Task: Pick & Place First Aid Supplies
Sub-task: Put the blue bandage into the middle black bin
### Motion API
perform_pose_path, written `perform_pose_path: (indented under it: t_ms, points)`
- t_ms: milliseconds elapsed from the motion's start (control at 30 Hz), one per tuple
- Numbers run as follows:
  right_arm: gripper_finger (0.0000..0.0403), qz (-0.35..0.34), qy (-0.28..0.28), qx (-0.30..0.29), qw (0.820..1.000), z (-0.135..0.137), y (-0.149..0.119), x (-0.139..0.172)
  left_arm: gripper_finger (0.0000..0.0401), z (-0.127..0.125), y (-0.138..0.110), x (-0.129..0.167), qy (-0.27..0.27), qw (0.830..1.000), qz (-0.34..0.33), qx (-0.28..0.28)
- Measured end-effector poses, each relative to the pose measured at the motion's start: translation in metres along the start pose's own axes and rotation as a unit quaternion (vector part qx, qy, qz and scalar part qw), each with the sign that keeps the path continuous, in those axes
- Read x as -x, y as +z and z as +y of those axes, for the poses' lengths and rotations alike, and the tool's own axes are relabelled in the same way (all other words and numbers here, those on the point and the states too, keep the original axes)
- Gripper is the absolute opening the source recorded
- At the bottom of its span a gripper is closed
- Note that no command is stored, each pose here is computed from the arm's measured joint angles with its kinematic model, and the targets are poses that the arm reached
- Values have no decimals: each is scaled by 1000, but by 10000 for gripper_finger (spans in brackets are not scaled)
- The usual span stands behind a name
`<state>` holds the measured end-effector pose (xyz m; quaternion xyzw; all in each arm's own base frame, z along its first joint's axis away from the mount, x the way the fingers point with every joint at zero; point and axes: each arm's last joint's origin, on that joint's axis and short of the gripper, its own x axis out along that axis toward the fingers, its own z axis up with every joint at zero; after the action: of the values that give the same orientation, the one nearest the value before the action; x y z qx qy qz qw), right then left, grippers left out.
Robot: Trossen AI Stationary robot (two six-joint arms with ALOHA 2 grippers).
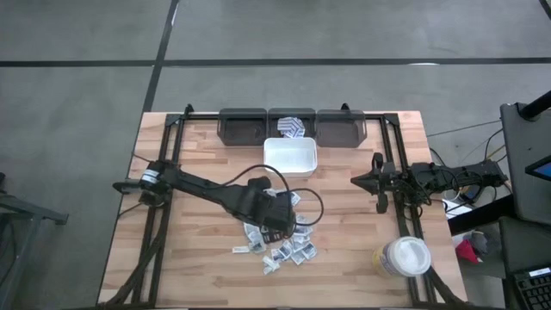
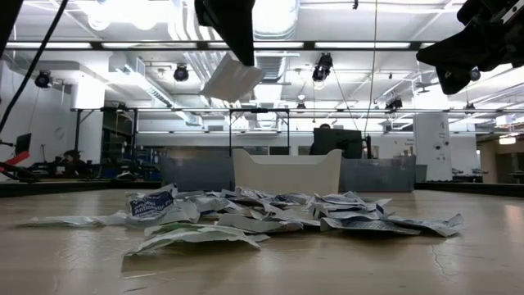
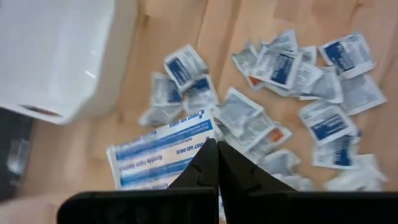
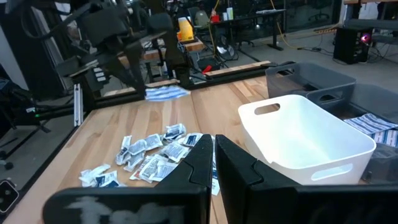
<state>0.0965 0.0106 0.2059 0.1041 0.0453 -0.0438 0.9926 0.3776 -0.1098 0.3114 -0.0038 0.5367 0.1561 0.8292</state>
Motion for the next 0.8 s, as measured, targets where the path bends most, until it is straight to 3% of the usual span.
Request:
perform_pose_path:
  t_ms: [433,800]
  points:
    - [18,0,0,0,1000,0,0,0,0,19,10,-1,97,986,-27,-131]
    - [18,0,0,0,1000,0,0,0,0,73,34,-19,159,967,-12,-198]
